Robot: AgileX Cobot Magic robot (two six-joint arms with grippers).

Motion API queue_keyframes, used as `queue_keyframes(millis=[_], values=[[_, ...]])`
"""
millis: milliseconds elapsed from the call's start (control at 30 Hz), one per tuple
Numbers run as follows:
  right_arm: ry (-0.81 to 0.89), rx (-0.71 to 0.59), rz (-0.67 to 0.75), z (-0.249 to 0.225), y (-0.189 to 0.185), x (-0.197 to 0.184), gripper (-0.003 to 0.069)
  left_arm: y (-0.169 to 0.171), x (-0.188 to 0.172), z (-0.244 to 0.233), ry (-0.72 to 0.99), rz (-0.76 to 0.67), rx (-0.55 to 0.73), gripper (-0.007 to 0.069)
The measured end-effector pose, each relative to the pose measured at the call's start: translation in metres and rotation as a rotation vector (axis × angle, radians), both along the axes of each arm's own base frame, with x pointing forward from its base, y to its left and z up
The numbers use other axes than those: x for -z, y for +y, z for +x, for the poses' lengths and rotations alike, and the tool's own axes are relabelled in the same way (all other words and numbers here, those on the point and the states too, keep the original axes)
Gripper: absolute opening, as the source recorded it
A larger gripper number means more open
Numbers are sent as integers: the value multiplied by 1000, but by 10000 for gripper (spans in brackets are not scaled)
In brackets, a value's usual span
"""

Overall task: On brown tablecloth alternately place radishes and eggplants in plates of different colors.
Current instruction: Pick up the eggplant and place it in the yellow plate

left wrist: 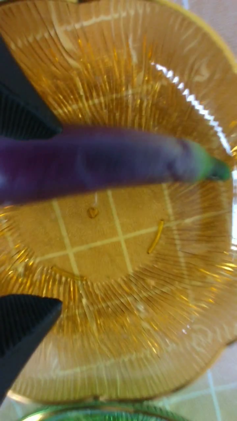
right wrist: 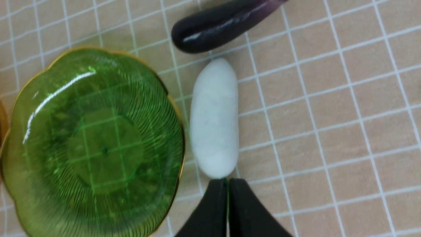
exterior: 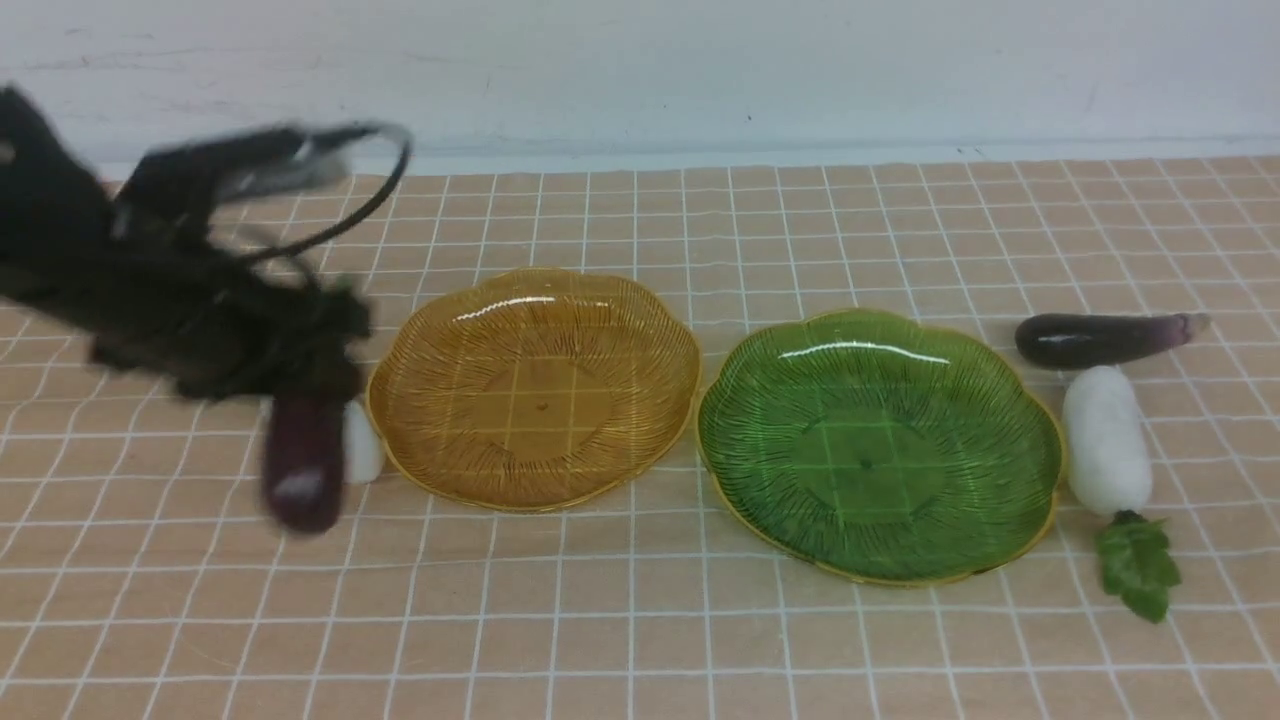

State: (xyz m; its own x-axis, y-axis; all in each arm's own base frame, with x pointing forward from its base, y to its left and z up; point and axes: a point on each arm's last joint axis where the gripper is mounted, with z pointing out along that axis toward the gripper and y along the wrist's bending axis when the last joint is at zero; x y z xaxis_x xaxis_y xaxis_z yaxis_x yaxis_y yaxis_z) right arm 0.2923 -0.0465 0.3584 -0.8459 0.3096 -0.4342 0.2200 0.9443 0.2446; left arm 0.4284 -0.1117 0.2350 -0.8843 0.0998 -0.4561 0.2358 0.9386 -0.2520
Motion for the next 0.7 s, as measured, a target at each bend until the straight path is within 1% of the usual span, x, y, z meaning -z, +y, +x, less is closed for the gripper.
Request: queue_keyframes(millis=[33, 100, 133, 167, 200, 233, 267, 300, 367, 433, 500, 567, 633, 700], values=[[8, 3, 3, 8, -3, 3, 0, -1, -5, 0, 15, -1, 13, 568], [13, 10, 11, 28, -8, 12, 38, -2, -12, -3, 51, 1, 36, 503], [14, 13, 17, 36, -9, 16, 64, -2, -14, -5, 71, 3, 48, 442], [11, 22, 25, 49, -12, 24, 104, -2, -18, -7, 91, 7, 66, 364], [10, 35, 32, 59, -14, 29, 144, -2, -23, -11, 108, 17, 93, 272], [14, 55, 42, 70, -17, 37, 179, -1, -28, -15, 119, 23, 112, 143], [26, 75, 54, 81, -20, 48, 227, 0, -34, -19, 122, 29, 131, 92], [19, 92, 61, 89, -22, 52, 257, 0, -40, -23, 124, 31, 142, 59], [33, 154, 88, 111, -28, 73, 359, 0, -53, -32, 117, 35, 169, 16], [40, 233, 124, 140, -35, 98, 483, -2, -68, -42, 102, 37, 191, 1], [50, 285, 153, 157, -39, 113, 559, -3, -78, -49, 89, 44, 206, -4], [51, 318, 175, 170, -42, 120, 597, -6, -88, -57, 76, 61, 227, -4], [83, 345, 204, 188, -45, 137, 634, -9, -95, -64, 66, 81, 246, -4], [134, 356, 222, 197, -45, 153, 642, -15, -100, -70, 49, 108, 264, -4]])
